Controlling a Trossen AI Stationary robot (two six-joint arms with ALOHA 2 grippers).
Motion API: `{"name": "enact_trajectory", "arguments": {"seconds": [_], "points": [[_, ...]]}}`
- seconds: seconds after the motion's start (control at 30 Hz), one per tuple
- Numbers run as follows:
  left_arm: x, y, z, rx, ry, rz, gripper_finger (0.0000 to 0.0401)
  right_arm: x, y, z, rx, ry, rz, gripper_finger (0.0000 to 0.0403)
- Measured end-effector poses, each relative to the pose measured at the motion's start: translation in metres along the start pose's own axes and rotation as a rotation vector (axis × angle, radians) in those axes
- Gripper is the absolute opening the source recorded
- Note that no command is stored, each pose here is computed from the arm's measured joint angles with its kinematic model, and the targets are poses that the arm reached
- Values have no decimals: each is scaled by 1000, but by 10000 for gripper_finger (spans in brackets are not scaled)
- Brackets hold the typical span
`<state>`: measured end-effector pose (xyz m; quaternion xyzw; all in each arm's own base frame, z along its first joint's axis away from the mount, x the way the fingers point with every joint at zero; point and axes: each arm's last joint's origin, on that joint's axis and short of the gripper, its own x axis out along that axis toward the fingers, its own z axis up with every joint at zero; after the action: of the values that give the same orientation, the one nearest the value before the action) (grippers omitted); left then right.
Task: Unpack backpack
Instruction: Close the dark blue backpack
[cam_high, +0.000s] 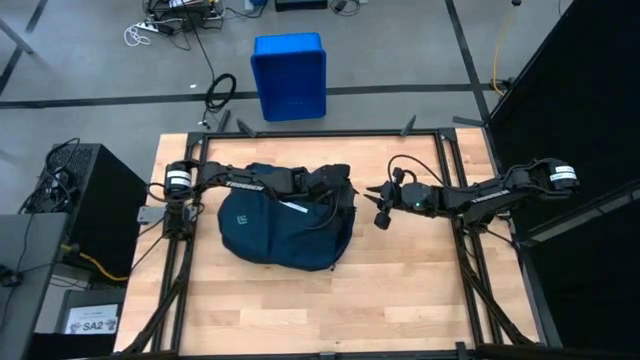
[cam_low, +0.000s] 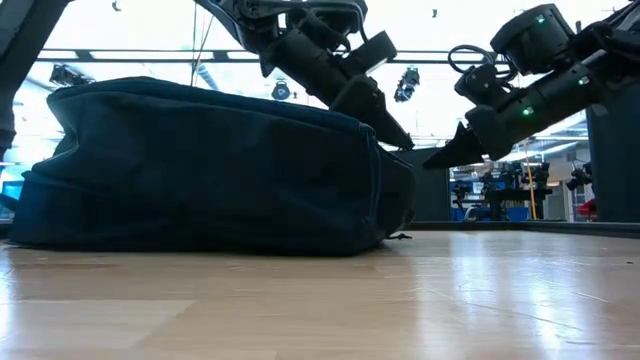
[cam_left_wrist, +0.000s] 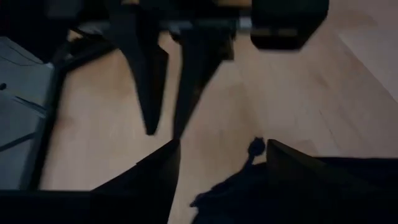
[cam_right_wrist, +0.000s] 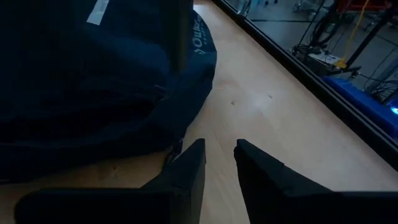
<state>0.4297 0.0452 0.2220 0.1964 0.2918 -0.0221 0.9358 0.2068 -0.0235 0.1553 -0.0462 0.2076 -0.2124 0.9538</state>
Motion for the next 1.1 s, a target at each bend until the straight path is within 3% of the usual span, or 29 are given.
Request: {"name": "enact_trajectory", "arguments": {"seconds": [0.2,0.4,0.5,0.63,0.9,1.1], "points": [[7,-2,-5,-7,12,-8,137,0,1,0,1,-2,20,62],[5,0,-1,-7,-19,6,15,0,1,0,0,-1,20,68],[2,2,7,-7,-32,-3,4,0,1,0,-14,-1,20,67],[-1,-6,17,4,-32,-92,1,0,1,0,-71,2,28,62],[-14,-39,45,77,35,-232,0,-4,14,0,-217,-26,230,81],[-29,-53,62,75,-19,-320,0,-12,31,4,-342,-109,343,116]]}}
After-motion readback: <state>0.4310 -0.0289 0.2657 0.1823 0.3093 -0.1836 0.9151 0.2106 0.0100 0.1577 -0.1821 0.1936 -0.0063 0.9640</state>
